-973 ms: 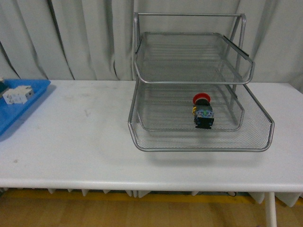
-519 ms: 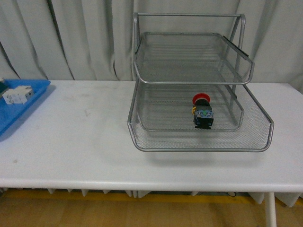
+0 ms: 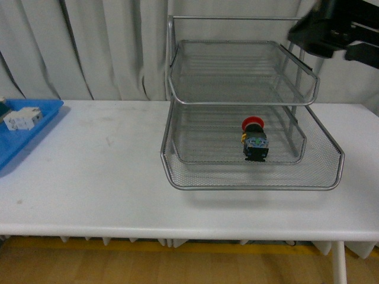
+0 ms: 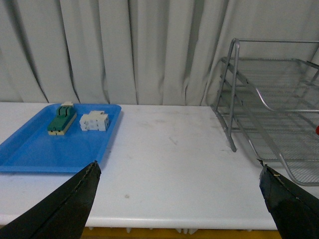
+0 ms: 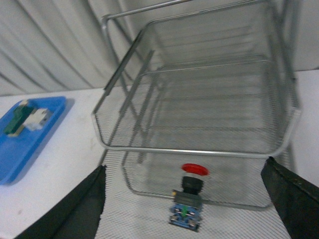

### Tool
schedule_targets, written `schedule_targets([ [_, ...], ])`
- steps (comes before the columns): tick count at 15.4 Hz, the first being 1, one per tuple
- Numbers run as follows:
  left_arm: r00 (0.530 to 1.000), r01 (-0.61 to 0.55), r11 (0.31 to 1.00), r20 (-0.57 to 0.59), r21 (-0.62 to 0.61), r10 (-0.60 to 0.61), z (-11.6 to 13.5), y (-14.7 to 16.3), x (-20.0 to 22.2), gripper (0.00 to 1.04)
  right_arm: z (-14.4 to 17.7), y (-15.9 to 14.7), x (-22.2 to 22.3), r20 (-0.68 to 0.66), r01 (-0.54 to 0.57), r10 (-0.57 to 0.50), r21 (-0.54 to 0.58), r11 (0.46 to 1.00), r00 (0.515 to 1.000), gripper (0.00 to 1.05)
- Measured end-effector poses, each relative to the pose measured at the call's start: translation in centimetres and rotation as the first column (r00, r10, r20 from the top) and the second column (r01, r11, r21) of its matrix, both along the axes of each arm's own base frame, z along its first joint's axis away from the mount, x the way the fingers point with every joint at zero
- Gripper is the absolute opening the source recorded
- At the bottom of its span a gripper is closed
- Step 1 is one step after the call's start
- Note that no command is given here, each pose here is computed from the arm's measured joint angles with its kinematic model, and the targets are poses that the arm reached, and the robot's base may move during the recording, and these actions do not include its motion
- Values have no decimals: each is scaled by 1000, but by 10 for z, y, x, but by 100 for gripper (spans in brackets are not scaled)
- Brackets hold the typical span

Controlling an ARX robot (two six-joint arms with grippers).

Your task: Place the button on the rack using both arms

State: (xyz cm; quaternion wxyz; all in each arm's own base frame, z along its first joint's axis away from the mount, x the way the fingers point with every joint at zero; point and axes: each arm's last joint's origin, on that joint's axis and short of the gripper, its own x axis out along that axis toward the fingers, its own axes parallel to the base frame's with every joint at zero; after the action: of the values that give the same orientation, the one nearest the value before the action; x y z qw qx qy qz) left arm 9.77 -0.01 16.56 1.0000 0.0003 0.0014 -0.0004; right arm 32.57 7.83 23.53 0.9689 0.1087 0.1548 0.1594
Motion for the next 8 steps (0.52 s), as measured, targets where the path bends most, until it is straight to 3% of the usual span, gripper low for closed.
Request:
schedule_targets([
  [3, 1000, 0, 1000, 0, 0, 0, 0, 0, 0, 98, 15, 31, 12, -100, -140, 138, -18, 990, 985, 58],
  [6, 1000, 0, 1000, 0, 0, 0, 0, 0, 0, 98, -12, 35, 13, -247, -237, 222, -33, 971, 943, 17],
  [7, 1000, 0, 1000, 0, 0, 0, 0, 0, 0, 98, -14, 33, 13, -256, -264, 250, -23, 964, 934, 6],
  [8, 1000, 0, 1000, 0, 0, 0, 0, 0, 0, 98, -16, 33, 12, -265, -286, 271, -19, 958, 925, 2],
])
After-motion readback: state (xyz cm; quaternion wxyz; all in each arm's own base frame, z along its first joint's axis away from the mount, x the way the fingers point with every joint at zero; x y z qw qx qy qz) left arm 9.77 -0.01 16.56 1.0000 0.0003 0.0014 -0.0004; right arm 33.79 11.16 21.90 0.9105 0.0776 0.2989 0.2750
